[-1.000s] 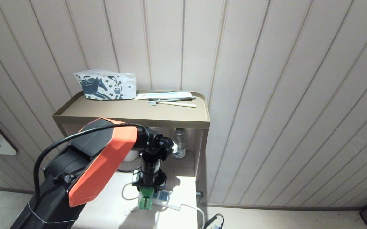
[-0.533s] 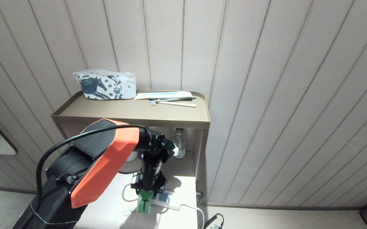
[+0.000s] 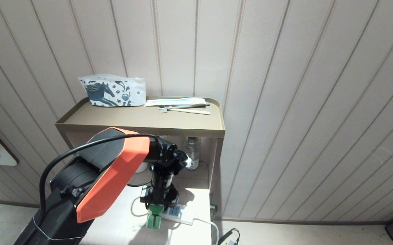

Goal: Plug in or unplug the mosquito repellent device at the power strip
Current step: Insert the plug into the socket

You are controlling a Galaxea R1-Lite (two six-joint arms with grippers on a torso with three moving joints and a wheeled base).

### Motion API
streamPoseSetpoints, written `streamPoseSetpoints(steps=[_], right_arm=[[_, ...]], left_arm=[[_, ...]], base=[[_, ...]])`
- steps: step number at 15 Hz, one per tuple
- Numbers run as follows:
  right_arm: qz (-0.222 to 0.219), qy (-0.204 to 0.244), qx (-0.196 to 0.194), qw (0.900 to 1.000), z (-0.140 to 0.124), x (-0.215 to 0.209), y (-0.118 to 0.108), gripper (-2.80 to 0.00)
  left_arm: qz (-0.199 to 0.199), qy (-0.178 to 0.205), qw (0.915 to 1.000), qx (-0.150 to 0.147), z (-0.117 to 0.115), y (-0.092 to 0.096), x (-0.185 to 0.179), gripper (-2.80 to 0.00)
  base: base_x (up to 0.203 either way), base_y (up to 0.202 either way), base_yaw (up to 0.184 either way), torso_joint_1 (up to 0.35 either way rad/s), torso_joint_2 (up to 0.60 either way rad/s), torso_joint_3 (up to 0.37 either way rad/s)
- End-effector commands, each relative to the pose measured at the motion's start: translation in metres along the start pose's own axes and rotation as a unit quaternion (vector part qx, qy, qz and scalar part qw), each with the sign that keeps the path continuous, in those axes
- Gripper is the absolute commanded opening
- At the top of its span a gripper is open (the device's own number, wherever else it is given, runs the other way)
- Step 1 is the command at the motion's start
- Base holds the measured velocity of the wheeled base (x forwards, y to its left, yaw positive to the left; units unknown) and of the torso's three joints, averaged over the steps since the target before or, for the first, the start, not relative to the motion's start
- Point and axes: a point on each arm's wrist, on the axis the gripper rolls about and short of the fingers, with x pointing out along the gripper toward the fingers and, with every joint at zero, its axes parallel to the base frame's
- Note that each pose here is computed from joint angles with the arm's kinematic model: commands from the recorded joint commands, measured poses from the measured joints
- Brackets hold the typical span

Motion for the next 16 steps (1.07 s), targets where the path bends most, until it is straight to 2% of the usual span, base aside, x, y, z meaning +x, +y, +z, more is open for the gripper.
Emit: streamPoseSetpoints(steps=[1,9,16], right_arm=[[0.000,0.000,-0.001,1.000,0.000,0.000,0.000,-2.80],[0.000,0.000,-0.001,1.000,0.000,0.000,0.000,-2.80],[0.000,0.000,0.000,1.000,0.000,0.000,0.000,-2.80]], left_arm=[[0.002,0.000,1.0000,-0.004,0.000,0.001,-0.002,-2.80],[0.005,0.000,0.9998,-0.017,0.005,0.012,-0.004,-2.80],[0.005,-0.004,0.9998,-0.021,0.006,0.013,-0.007,-2.80]], base=[[0.000,0.000,0.000,0.000,0.00,0.000],[0.000,0.000,0.000,0.000,0.00,0.000],[0.000,0.000,0.000,0.000,0.00,0.000]])
